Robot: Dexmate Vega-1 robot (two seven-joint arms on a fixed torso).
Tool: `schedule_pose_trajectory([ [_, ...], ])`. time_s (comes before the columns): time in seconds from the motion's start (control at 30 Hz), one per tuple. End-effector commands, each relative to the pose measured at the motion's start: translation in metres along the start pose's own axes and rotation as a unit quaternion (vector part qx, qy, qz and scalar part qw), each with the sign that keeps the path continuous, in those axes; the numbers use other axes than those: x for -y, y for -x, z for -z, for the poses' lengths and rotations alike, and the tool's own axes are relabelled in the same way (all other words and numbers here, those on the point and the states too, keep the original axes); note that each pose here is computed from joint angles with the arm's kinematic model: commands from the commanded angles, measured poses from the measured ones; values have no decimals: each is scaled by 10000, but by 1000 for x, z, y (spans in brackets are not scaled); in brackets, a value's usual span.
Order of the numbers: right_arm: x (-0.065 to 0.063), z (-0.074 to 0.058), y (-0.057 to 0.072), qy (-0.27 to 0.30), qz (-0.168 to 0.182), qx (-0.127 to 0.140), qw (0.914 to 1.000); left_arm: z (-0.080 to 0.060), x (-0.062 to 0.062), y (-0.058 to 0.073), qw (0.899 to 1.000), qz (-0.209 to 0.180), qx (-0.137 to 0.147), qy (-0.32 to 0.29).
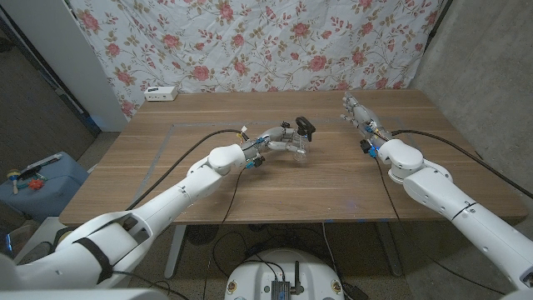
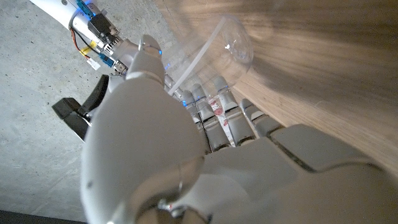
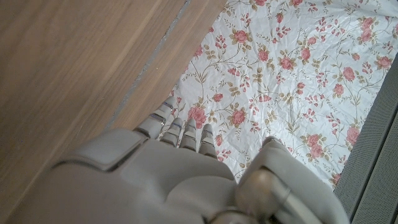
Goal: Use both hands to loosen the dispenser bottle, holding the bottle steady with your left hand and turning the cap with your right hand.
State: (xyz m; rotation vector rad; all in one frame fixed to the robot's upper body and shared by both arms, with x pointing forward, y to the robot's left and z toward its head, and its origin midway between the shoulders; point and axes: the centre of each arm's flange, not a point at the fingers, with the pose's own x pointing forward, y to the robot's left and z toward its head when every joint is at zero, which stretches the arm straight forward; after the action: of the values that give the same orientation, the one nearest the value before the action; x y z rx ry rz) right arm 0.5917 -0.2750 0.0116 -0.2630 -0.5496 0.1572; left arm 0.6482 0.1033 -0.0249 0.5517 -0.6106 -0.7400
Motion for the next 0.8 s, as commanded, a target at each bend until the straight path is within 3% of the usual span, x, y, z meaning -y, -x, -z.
schedule_pose_trajectory([
  [0.03, -13, -18, 7, 270, -157, -110, 9995, -3, 3, 6, 9996, -284, -6, 66],
  [0.37, -16, -43, 12, 731, -455, -361, 9956, -4, 6, 9, 9984, -550, 25, 110],
  [0.8, -26, -72, 24, 1322, -502, -244, 9897, -6, 5, 15, 9973, -726, -73, -48],
])
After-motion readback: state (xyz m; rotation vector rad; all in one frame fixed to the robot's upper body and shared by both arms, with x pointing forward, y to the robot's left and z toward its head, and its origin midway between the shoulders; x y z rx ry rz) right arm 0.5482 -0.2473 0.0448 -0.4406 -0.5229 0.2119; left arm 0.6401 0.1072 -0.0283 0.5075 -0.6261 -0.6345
